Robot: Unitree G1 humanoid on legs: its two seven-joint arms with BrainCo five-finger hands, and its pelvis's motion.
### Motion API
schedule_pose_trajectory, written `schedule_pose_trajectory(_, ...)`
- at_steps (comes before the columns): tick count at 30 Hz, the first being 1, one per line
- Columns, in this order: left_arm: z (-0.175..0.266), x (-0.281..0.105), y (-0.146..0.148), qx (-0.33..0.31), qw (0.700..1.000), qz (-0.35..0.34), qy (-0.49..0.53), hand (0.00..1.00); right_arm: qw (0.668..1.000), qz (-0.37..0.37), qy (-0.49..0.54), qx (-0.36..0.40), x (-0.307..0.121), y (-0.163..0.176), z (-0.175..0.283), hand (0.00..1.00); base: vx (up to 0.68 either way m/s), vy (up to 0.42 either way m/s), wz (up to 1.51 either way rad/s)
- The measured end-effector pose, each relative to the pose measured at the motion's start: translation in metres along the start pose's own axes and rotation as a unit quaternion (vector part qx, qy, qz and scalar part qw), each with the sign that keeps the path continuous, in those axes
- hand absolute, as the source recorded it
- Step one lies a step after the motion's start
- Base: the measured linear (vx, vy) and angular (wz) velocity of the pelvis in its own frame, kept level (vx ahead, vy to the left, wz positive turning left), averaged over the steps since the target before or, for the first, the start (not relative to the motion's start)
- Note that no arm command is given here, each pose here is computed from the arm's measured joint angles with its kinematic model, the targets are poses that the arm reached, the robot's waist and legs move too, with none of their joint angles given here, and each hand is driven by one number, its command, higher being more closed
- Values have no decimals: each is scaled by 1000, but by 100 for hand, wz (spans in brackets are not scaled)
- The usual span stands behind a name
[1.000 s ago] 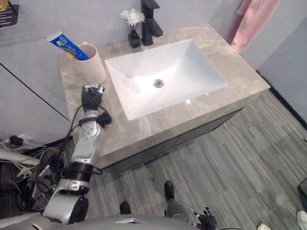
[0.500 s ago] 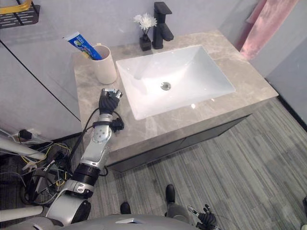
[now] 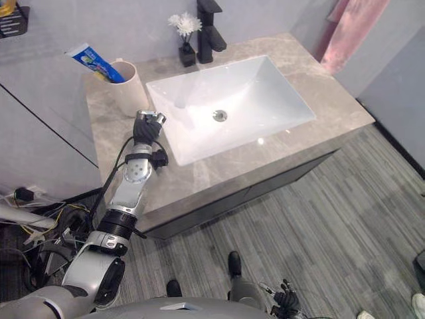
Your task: Organize washtable
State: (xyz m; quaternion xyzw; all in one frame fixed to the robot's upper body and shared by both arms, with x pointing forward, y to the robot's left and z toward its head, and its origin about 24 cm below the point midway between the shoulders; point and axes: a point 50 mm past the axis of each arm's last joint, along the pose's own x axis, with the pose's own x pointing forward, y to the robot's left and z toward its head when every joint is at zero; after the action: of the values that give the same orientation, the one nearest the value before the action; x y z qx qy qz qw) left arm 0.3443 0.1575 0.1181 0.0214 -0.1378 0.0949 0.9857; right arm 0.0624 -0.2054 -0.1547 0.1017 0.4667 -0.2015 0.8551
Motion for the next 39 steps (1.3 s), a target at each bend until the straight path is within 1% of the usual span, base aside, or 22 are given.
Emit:
schedule_pose_trajectory(4,12,12,7,6,1000,17,-17,100,1000,8,0,-5,0,3,0,0,-26,2,-2)
schedule_pose_trajectory(6,16,17,16,2,999,40,-20,100,1000,15,2,-8,0,4,-1,0,-14,-13,-5)
schedule_pose_trajectory(10,22,25,25,10,998,59,-25,100,1000,20,2,-11,-1,5,-2,0,-8,-7,-4)
schedule_pose_trajectory(13,49,41,30,19,996,66,-65,100,1000,26,-12,-13,-1,8,4,0,-42,-11,4)
schedule_pose_trajectory(15,68,49,28,15,993,66,-92,100,1000,26,-11,-12,-1,7,3,0,-15,-3,1)
schedule_pose_trajectory(18,95,57,25,11,989,67,-135,100,1000,25,-9,-12,-2,7,2,0,0,0,0)
schedule_pose_trajectory(20,105,58,23,16,985,67,-155,100,1000,26,-9,-11,-2,8,2,0,-1,23,-5)
schedule_pose_trajectory(27,115,62,26,20,983,72,-168,100,1000,27,-11,-7,-2,9,2,0,-2,21,-6)
schedule_pose_trajectory(31,140,73,33,27,976,87,-196,100,1000,28,-11,2,-2,10,2,0,-17,15,-5)
schedule_pose_trajectory(34,144,74,45,24,973,107,-201,100,1000,27,-10,10,-2,9,1,0,-26,26,-12)
schedule_pose_trajectory(39,144,75,46,27,973,110,-200,100,999,29,-9,10,-2,10,1,0,-6,6,-1)
